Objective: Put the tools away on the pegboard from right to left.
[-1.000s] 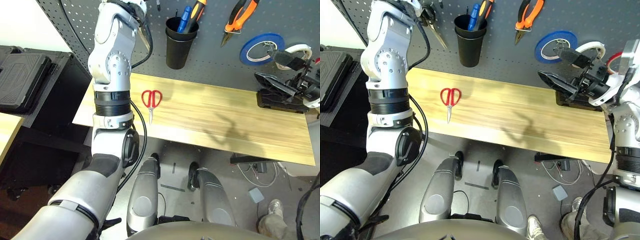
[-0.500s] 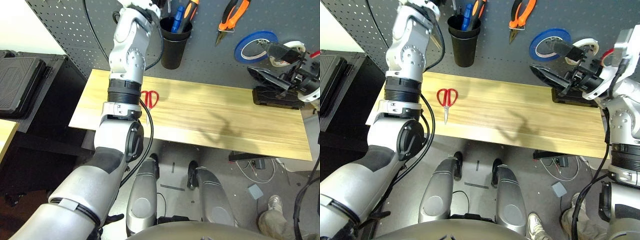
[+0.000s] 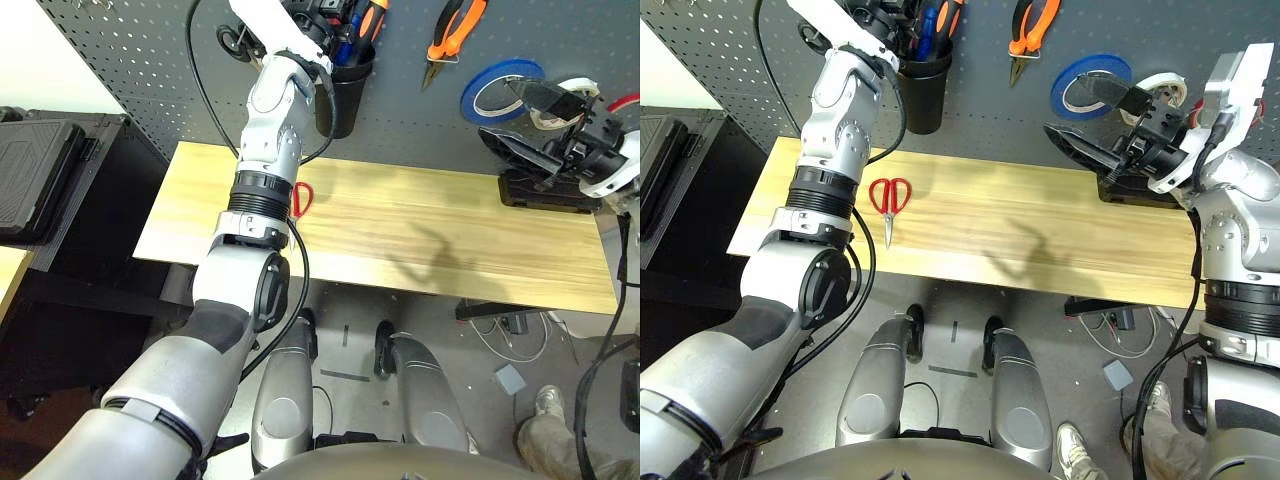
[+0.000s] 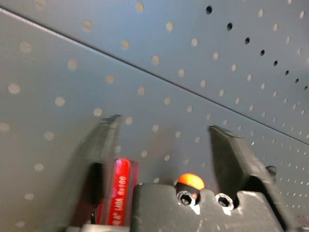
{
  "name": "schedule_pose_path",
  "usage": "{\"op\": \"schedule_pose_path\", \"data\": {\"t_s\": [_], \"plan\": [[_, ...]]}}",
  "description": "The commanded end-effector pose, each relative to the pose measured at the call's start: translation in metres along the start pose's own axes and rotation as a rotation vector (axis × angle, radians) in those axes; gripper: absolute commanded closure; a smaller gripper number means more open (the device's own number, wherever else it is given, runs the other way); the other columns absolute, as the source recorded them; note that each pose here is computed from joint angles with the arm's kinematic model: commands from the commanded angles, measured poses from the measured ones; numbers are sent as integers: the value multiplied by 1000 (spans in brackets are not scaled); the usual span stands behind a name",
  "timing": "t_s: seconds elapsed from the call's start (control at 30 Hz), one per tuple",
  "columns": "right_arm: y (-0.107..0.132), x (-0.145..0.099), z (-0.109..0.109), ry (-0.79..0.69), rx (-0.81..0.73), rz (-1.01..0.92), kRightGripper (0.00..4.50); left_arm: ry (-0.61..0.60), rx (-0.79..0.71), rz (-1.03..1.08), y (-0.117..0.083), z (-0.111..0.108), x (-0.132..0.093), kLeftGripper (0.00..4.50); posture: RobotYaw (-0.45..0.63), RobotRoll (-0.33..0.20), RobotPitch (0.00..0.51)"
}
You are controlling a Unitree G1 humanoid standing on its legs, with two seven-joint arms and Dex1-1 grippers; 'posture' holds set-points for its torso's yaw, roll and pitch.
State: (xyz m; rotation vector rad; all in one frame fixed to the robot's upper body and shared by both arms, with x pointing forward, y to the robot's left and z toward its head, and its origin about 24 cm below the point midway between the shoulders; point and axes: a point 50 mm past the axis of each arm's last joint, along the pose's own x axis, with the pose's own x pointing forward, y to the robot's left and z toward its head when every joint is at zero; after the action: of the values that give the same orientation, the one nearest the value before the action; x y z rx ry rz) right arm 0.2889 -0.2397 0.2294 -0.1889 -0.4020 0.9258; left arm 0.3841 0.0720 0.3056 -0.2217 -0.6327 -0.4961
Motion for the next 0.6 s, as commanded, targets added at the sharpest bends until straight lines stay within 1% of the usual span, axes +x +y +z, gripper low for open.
{"op": "schedule_pose_path", "data": {"t_s": [0.03, 0.1, 0.17, 0.23, 0.3, 0.4, 0.47, 0.5, 0.53, 0.6], "plan": [[3, 1, -5, 9, 12, 22, 0, -49, 21, 5, -3, 21, 0, 38, 76, 0, 225], [6, 3, -8, 16, 27, 36, 0, -56, 46, 4, -3, 32, -5, 38, 79, 0, 226], [11, 2, -14, 29, 46, 58, 0, -33, 71, -7, -5, 36, -15, 38, 87, 0, 231], [15, 2, -18, 40, 58, 72, 0, -4, 81, -14, -7, 37, -25, 38, 94, 0, 237], [19, 0, -24, 66, 72, 88, 0, 49, 81, -16, -9, 31, -39, 38, 100, 0, 241], [27, -2, -37, 131, 99, 104, 0, 159, 66, 15, -10, 12, -66, 38, 109, 0, 247], [31, -3, -43, 161, 116, 112, 0, 211, 51, 41, -11, 1, -80, 38, 122, 0, 253], [35, -3, -48, 187, 126, 124, 0, 257, 38, 65, -10, -10, -90, 38, 122, 0, 253], [38, -3, -53, 211, 133, 133, 0, 292, 36, 78, -10, -19, -99, 38, 137, 0, 264], [44, -4, -63, 266, 144, 141, 0, 357, 6, 119, -10, -36, -115, 38, 137, 0, 264]]}}
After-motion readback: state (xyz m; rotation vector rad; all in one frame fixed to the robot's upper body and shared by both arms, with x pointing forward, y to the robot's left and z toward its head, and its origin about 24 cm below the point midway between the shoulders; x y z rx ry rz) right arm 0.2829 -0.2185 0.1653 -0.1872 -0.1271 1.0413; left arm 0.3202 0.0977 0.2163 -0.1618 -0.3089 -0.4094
